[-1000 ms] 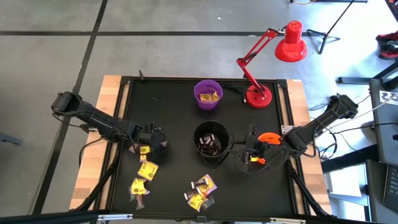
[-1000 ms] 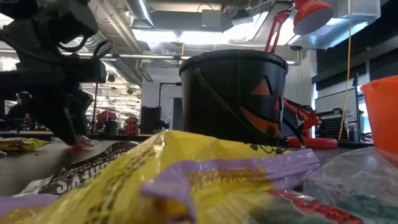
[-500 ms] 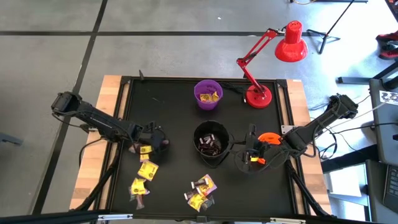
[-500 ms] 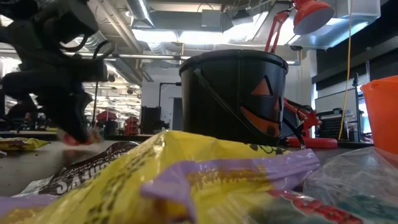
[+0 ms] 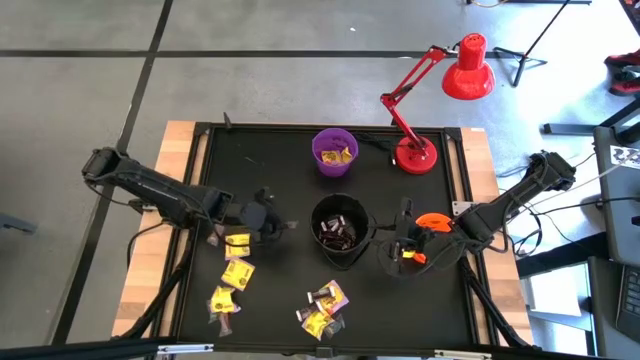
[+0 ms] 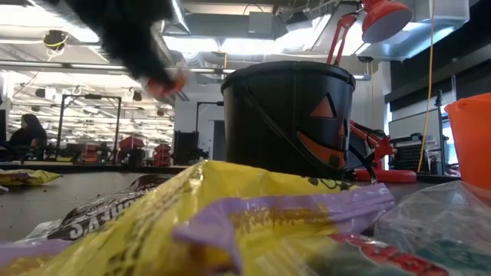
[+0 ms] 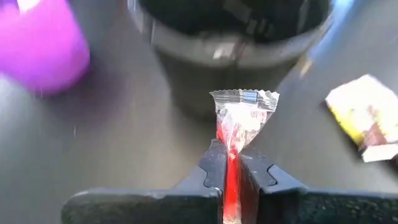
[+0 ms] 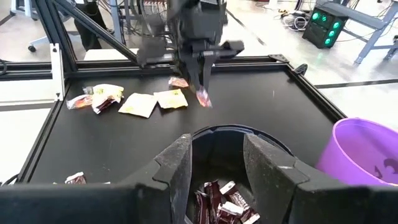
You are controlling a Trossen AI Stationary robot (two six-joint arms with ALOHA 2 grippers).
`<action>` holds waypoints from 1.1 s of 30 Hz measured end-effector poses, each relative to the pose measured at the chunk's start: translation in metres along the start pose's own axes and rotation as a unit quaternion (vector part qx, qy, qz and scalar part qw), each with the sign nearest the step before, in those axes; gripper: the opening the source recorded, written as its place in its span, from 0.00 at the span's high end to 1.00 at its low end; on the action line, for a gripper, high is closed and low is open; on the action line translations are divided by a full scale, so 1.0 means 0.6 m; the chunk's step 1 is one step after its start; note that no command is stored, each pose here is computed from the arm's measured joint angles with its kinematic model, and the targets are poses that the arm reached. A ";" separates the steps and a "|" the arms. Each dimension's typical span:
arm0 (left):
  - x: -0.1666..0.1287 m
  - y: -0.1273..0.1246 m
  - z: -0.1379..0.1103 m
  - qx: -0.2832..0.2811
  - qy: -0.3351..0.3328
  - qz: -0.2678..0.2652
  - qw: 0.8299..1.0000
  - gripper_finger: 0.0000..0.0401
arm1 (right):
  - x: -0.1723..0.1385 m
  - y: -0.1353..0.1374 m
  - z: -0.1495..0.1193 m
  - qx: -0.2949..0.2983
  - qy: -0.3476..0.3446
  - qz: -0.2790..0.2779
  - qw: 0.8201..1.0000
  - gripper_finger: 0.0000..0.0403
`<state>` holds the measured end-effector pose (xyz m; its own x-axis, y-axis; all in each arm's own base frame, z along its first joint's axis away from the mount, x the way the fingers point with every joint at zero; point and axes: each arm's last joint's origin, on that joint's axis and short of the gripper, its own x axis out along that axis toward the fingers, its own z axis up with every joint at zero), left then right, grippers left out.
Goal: Sort candy
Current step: Put the orange gummy into the orange bucket
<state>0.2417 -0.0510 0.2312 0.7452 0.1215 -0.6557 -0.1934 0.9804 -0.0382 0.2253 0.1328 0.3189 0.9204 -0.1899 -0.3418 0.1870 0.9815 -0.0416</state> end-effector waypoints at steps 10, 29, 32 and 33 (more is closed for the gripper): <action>-0.039 -0.046 0.093 0.031 -0.209 -0.086 0.974 1.00 | 0.027 0.031 0.010 -0.022 -0.054 0.027 0.998 0.65; 0.014 -0.097 0.101 0.037 -0.279 -0.160 0.946 1.00 | 0.160 0.013 0.021 0.013 -0.131 0.149 0.980 0.25; 0.024 -0.101 0.100 0.036 -0.282 -0.161 0.945 1.00 | 0.172 0.018 0.014 0.011 -0.130 0.167 0.977 0.25; 0.026 -0.101 0.100 0.036 -0.283 -0.160 0.945 1.00 | 0.175 0.019 0.011 0.009 -0.126 0.166 0.978 0.25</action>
<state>0.3032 -0.0994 0.2684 0.9840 -0.1398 -0.1104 0.1286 0.9864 -0.1026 0.3264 0.1242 0.2884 0.9864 0.1366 -0.0913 -0.1325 0.9899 0.0502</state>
